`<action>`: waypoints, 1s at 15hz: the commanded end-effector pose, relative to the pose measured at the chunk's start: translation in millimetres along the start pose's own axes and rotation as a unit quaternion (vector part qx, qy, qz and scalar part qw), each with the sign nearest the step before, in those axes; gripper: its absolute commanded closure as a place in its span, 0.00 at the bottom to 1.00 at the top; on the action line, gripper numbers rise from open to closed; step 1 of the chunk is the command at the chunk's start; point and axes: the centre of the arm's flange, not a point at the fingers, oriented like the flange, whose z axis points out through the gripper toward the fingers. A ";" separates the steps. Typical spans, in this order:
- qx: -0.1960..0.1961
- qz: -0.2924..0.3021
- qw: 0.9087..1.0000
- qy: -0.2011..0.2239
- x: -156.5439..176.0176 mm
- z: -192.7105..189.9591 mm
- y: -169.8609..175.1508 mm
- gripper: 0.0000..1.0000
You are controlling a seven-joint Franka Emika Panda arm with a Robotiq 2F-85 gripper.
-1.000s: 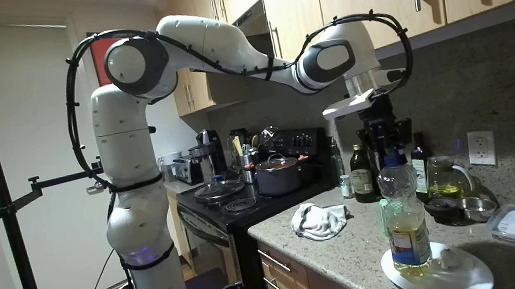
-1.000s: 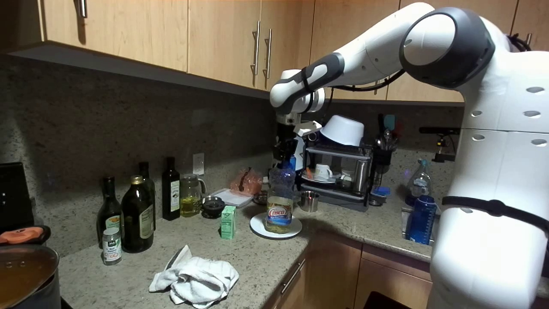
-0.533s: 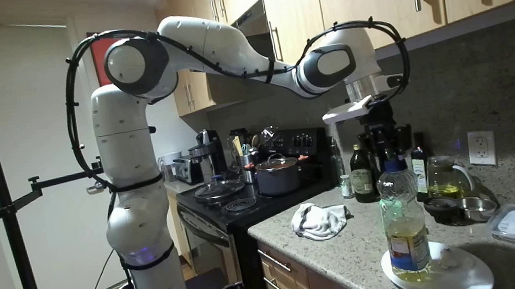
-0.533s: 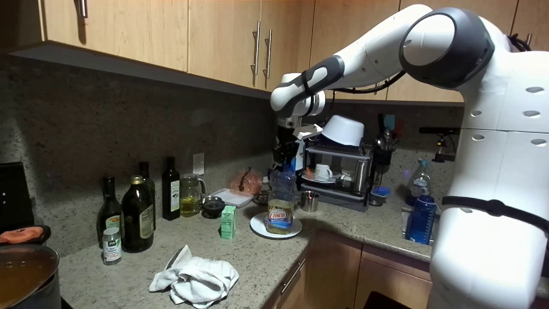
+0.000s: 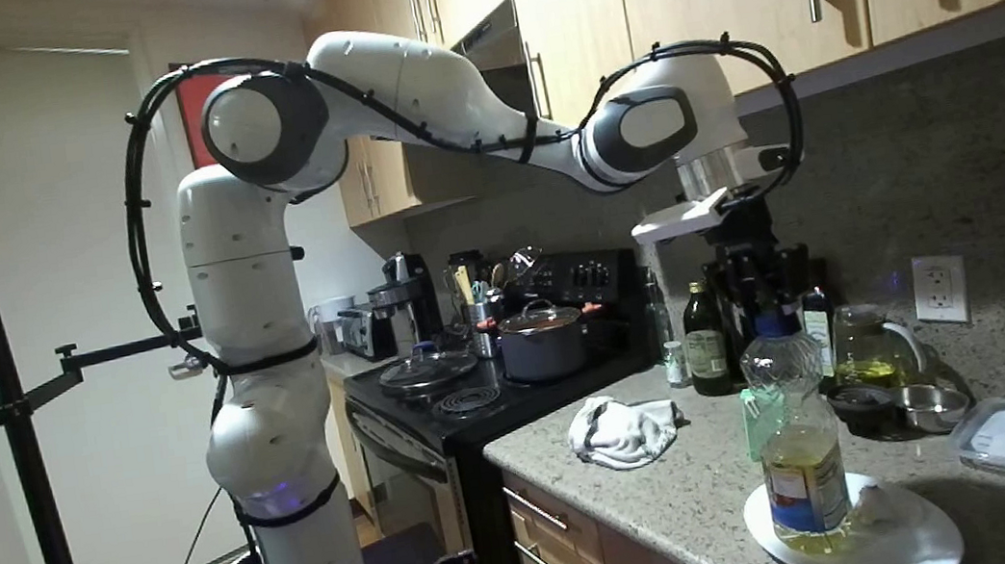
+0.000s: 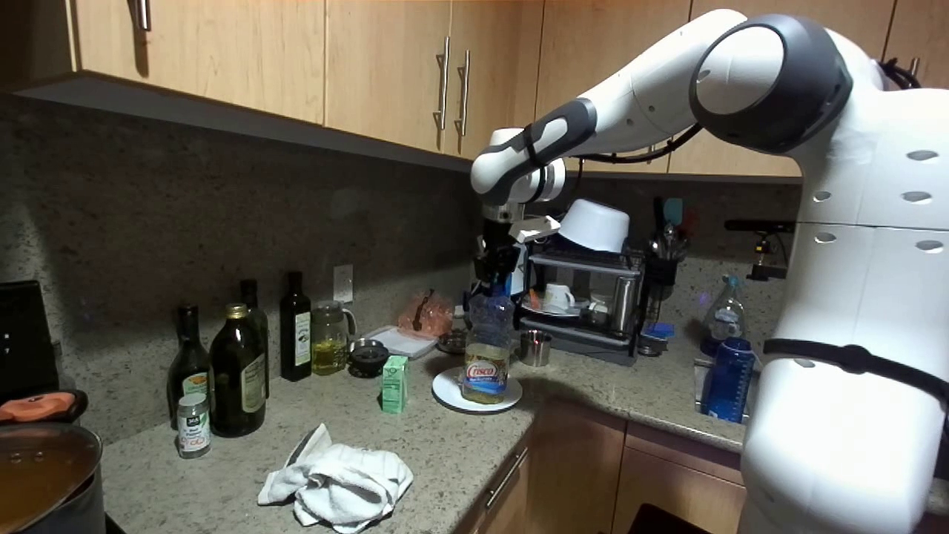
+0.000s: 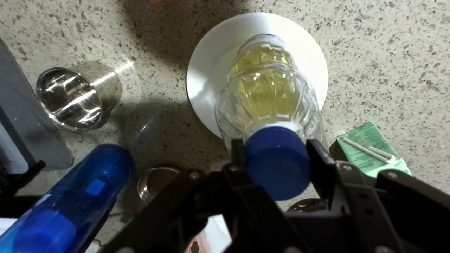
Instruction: Pick the container of cooking oil and put it on the plate
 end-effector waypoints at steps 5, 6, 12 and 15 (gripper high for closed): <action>-0.001 0.012 1.000 0.016 2.1 -5.9 -0.5 0.79; 0.000 0.011 1.000 0.015 2.1 -6.2 -0.4 0.79; -0.003 0.012 1.000 0.017 0.7 -11.9 2.9 0.01; -0.006 0.016 1.000 0.025 -2.4 -23.5 6.0 0.00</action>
